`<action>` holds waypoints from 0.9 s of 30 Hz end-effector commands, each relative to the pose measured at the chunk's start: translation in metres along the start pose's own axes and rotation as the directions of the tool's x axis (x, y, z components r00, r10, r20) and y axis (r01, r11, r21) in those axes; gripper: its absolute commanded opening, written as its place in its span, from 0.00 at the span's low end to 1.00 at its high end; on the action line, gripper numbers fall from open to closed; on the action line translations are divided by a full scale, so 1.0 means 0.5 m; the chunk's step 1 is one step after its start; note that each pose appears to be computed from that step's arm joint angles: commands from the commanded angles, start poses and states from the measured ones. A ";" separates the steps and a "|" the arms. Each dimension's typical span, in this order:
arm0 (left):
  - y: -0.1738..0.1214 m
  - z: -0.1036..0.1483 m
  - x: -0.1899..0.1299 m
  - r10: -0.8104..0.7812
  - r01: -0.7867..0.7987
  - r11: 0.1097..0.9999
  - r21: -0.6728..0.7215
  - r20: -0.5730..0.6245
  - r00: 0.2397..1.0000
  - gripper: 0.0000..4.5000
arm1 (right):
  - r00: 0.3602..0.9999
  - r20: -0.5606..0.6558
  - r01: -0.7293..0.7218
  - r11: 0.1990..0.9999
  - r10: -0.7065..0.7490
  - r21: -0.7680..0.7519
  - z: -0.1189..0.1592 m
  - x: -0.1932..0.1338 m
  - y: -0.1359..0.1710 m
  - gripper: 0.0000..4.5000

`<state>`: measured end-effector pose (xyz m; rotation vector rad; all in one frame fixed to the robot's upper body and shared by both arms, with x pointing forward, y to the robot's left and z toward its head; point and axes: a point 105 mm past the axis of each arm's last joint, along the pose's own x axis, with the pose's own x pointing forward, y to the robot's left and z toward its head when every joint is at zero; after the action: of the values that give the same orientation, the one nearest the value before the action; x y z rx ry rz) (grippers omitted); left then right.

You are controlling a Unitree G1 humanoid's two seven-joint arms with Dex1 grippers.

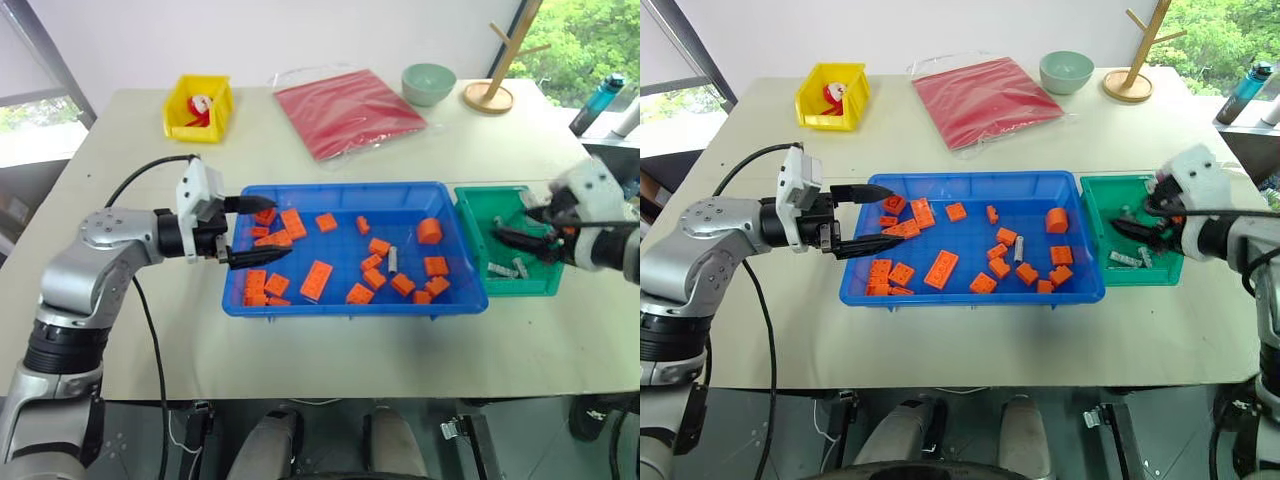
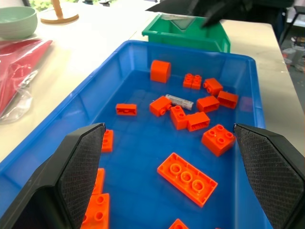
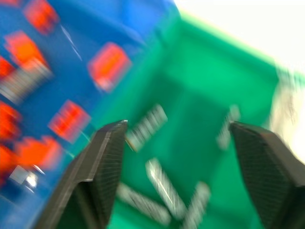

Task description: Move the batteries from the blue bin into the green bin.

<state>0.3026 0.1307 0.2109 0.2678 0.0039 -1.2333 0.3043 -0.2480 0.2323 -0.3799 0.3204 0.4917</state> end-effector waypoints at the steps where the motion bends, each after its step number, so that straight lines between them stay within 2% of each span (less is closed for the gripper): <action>1: -0.003 0.019 -0.007 0.007 -0.008 0.999 0.050 0.011 1.000 1.00 | 0.986 0.083 -0.140 0.987 0.146 -0.076 0.071 0.012 0.057 0.77; 4: -0.007 0.019 -0.007 0.010 -0.010 0.999 0.051 0.011 1.000 1.00 | 0.978 0.085 -0.184 0.981 0.189 -0.057 0.086 0.048 0.082 0.77; 7: -0.009 0.021 -0.008 0.017 -0.017 0.998 0.053 0.012 1.000 1.00 | 0.976 0.048 -0.210 0.977 0.212 -0.047 0.073 0.084 0.115 0.98; 8: -0.010 0.020 -0.009 0.019 -0.020 0.998 0.053 0.012 1.000 1.00 | 0.977 0.027 -0.211 0.976 0.212 -0.051 0.062 0.093 0.125 0.99; 17: -0.025 0.019 -0.011 0.030 -0.031 0.998 0.054 0.015 0.999 1.00 | 0.980 -0.100 -0.162 0.980 0.174 0.115 -0.040 0.119 0.165 0.99; 27: -0.024 0.019 -0.012 0.033 -0.034 0.998 0.060 0.011 0.999 1.00 | 0.980 -0.124 -0.135 0.979 0.154 0.152 -0.081 0.173 0.178 0.99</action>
<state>0.2906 0.1289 0.2049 0.2878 0.0023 -1.2045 0.3178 -0.1594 0.1348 -0.2357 0.5537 0.5926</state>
